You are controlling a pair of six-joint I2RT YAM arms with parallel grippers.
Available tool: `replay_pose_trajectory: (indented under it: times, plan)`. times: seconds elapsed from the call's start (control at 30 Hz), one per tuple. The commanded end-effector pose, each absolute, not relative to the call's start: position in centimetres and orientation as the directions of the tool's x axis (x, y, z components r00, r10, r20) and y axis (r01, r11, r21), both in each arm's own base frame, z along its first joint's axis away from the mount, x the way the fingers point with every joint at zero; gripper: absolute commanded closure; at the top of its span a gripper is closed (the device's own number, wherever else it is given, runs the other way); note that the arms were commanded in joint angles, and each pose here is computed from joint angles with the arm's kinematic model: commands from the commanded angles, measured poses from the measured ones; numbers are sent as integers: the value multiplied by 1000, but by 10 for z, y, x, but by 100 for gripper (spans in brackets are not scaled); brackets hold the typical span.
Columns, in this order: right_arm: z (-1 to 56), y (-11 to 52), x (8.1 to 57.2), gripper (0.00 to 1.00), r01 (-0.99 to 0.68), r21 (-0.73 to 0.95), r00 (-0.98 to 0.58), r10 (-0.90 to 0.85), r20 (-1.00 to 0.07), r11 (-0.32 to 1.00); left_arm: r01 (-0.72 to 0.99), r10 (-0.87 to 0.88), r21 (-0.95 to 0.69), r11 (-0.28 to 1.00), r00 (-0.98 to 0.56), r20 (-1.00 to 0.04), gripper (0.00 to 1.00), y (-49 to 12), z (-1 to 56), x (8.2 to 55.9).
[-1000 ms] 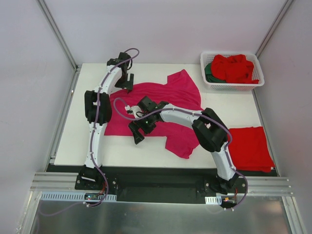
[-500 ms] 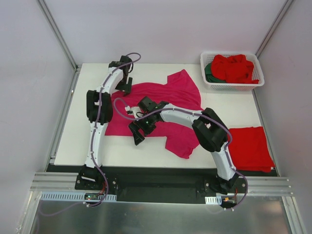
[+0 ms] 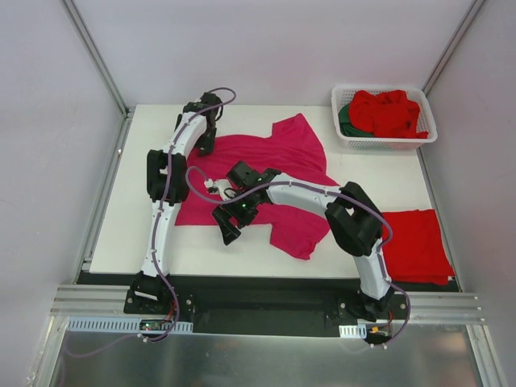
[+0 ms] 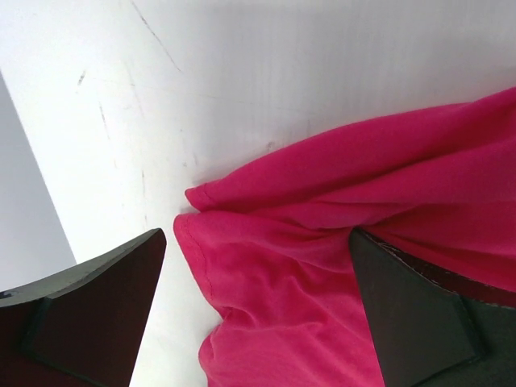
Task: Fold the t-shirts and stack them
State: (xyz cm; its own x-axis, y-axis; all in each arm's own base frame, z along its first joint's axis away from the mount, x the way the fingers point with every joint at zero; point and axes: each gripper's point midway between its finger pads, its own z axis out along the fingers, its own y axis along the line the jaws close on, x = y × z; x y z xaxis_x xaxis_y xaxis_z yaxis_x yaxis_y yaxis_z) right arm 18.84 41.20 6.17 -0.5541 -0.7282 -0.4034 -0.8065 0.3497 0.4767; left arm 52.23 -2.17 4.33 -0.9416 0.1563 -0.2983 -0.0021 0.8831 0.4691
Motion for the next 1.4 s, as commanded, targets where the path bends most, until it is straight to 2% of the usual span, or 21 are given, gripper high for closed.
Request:
replay_pose_trajectory:
  times: [0.0,0.2,0.5,0.6,1.0,1.2,1.37]
  plan:
    - [84,410,176,4,-834,472,-502,-746,-438,285,-37,148,546,837,-945,-291,1,1,37,527]
    - [83,410,174,4,-840,463,-492,-757,-431,282,-71,135,527,847,-930,-343,1,-3,50,534]
    - [96,433,220,4,-891,305,-454,-682,-574,337,-56,127,486,872,-933,-336,1,-11,53,521]
    - [94,446,229,4,-897,303,-442,-679,-586,322,-45,131,483,874,-937,-325,1,-12,50,519]
    - [20,441,226,4,-812,455,-558,-717,-418,366,-36,143,491,870,-936,-323,1,-12,51,520]
    - [7,427,207,4,-778,502,-580,-738,-345,377,-55,145,503,862,-926,-350,1,-6,65,525]
    - [5,411,191,4,-793,473,-556,-774,-302,384,-83,122,488,869,-920,-374,1,4,65,536]
